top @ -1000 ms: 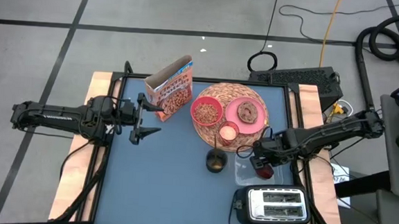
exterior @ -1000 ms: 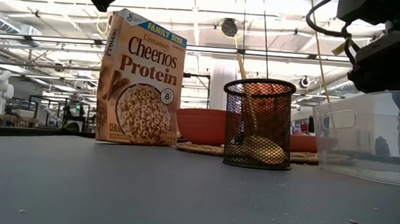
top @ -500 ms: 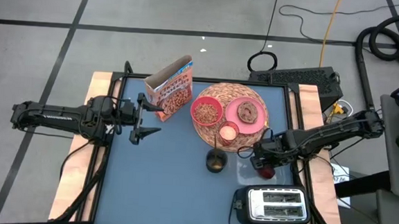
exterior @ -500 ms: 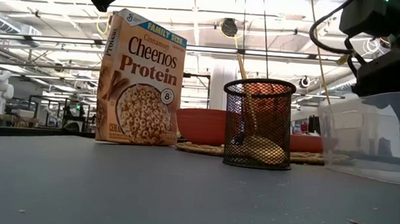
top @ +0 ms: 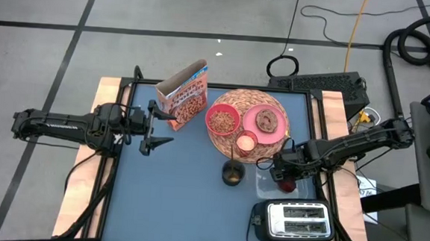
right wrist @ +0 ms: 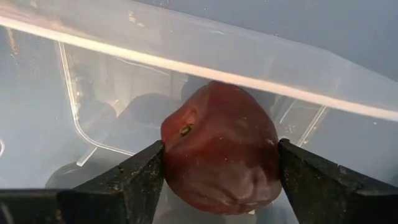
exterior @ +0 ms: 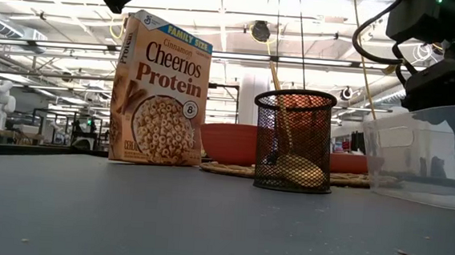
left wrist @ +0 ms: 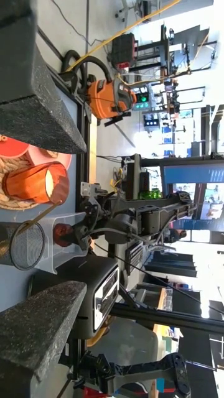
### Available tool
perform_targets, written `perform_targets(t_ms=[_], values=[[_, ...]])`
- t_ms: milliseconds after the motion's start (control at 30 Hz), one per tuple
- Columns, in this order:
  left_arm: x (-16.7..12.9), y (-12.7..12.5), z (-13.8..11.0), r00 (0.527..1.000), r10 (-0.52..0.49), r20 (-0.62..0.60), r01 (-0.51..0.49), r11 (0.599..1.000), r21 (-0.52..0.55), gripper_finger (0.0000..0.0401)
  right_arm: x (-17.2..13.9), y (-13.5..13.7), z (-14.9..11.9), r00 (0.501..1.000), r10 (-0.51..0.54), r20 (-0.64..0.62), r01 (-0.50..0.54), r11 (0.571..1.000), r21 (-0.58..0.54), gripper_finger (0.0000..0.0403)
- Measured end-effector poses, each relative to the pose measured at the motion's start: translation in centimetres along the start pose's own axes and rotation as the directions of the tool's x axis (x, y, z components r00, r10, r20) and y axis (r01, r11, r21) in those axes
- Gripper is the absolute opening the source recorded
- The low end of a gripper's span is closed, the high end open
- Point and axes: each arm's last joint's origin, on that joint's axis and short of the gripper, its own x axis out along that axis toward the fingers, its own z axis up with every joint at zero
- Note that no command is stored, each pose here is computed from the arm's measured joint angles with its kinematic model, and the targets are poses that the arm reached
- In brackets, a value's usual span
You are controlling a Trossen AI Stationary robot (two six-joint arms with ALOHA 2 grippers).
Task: Arrange a breakfast setting
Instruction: Put the red apple on the top center of the brown woven mat
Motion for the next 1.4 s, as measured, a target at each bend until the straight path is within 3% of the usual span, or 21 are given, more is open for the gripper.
perform_targets(t_ms=[300, 667, 1400], values=[[0.0, 0.0, 0.0, 1.0, 0.0, 0.0, 0.0, 1.0, 0.0, 0.0358, 0.0, 0.3, 0.0, 1.0, 0.029, -0.002, -0.029, 1.0, -0.008, 0.0272], [0.0, 0.0, 0.0, 1.0, 0.0, 0.001, 0.0, 1.0, 0.0, 0.0358, -0.4, 0.6, -0.4, 0.992, 0.094, -0.09, -0.096, 0.995, -0.027, 0.0273], [0.0, 0.0, 0.0, 1.0, 0.0, 0.001, 0.0, 1.0, 0.0, 0.0358, -4.6, -1.4, -1.5, 0.927, 0.364, -0.085, -0.365, 0.931, 0.0, 0.0273]])
